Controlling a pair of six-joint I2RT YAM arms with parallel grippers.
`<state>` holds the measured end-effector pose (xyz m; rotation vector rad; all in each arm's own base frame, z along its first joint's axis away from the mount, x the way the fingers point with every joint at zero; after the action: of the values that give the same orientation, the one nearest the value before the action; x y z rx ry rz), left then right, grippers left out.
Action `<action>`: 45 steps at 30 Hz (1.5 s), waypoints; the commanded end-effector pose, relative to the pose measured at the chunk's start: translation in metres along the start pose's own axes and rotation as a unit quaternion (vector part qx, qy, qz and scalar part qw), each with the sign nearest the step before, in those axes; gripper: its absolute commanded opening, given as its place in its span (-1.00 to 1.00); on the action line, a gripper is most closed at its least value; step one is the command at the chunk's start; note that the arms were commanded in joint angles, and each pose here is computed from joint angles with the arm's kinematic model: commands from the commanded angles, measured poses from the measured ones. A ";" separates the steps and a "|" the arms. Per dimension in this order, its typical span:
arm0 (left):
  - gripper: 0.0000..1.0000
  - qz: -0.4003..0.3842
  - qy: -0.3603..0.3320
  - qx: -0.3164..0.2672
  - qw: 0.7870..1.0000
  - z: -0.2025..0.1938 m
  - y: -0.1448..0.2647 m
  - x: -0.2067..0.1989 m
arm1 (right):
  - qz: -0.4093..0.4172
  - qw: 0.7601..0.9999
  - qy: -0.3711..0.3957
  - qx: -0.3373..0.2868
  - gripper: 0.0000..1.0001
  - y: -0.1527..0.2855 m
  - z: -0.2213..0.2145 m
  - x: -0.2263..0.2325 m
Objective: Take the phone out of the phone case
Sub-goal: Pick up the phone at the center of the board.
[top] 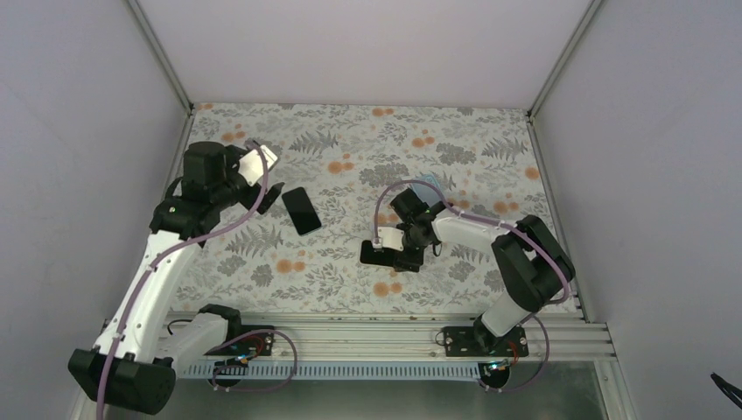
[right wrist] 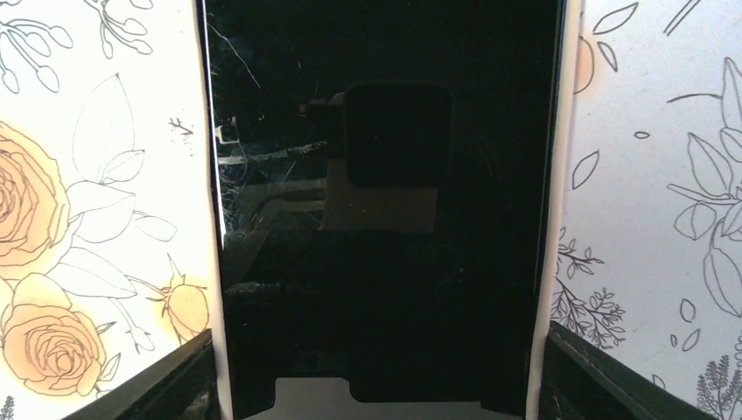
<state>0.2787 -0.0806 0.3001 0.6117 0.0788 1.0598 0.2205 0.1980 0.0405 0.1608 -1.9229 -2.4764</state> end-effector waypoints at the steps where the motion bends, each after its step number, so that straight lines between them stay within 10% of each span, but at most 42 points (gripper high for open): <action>1: 1.00 -0.060 0.017 0.046 0.997 -0.014 -0.015 -0.013 | -0.046 0.999 0.000 0.020 0.24 -0.005 -0.005 -0.010; 17: 1.00 -0.393 0.169 0.167 0.888 0.001 -0.063 -0.074 | -0.293 0.950 0.010 -0.111 0.11 0.107 0.080 -0.073; 34: 0.94 -0.428 0.242 0.237 0.838 -0.014 -0.121 -0.088 | -0.362 0.918 0.037 -0.156 -0.03 0.136 0.138 -0.096; 45: 0.41 -0.485 0.250 0.232 0.805 -0.007 -0.118 -0.101 | -0.377 0.913 0.047 -0.148 -0.02 0.126 0.163 -0.110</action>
<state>0.3235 -0.1963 0.1972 0.6456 1.0482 0.2137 0.2934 0.3149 0.1782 1.0588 -1.7038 -2.9589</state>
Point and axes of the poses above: each gripper's point midway between its finger pads, its own y axis back along the fingers, its own x axis along the line the jaws close on, z = x × y, the point moved 3 cm from there along y, back along the fingers, and after that the axes turned 9 degrees about y, right-handed, at the moved point
